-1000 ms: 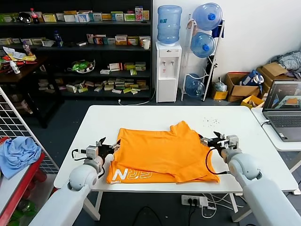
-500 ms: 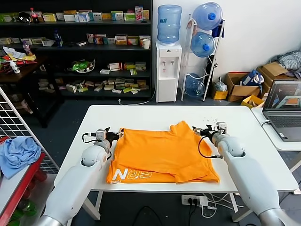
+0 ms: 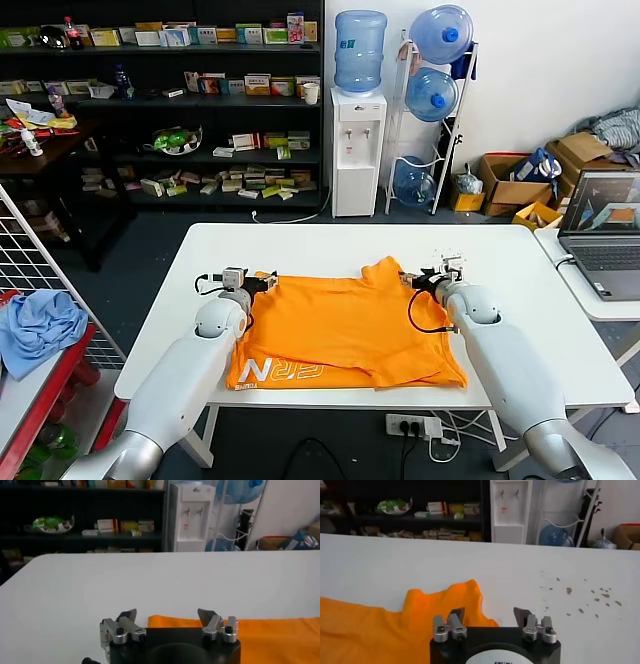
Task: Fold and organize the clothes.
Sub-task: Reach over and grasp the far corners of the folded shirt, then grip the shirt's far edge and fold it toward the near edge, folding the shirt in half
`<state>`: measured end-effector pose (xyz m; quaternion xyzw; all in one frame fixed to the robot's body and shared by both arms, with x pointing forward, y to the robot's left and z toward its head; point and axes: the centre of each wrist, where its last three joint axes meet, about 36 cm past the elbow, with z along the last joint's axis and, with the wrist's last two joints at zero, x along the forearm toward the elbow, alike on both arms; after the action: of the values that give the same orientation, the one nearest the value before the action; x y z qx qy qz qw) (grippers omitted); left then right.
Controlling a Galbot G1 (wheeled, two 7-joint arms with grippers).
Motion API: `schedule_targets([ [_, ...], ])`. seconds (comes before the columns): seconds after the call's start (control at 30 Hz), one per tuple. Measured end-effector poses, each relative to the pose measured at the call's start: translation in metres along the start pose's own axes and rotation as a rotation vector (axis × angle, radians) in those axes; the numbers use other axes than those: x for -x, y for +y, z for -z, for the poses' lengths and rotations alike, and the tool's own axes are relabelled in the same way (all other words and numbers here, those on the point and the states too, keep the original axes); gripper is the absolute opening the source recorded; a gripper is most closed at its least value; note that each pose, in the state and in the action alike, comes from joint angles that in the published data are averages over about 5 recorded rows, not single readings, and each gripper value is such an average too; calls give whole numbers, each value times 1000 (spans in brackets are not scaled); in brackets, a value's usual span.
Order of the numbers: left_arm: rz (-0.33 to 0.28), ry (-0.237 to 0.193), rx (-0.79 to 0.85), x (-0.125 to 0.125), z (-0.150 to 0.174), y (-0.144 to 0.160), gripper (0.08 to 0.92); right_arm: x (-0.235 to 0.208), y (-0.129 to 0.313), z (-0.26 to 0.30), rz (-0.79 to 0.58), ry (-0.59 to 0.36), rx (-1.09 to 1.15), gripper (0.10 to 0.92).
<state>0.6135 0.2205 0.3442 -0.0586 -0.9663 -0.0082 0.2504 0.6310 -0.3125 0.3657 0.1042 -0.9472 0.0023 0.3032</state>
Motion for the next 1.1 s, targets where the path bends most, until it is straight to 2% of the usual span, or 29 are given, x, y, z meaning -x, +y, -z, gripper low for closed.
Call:
schedule_targets([
  [0.13, -1, 21, 10, 2, -3, 0, 724, 1, 1, -1, 0, 11, -2, 463],
  [0.27, -7, 35, 13, 2, -6, 0, 603, 1, 1, -2, -3, 21, -4, 350],
  [0.53, -13, 41, 16, -2, -14, 4, 377, -4, 3, -2, -7, 5, 2, 138],
  [0.77, -9, 35, 16, -9, -17, 8, 170, -16, 10, 3, -5, -32, 4, 124],
  [0.87, -8, 30, 15, -15, -18, 11, 110, -25, 12, 5, -4, -48, 2, 124],
  [1.1, -11, -1, 18, -37, -18, 20, 98, -52, 12, 4, -10, -72, -9, 124],
])
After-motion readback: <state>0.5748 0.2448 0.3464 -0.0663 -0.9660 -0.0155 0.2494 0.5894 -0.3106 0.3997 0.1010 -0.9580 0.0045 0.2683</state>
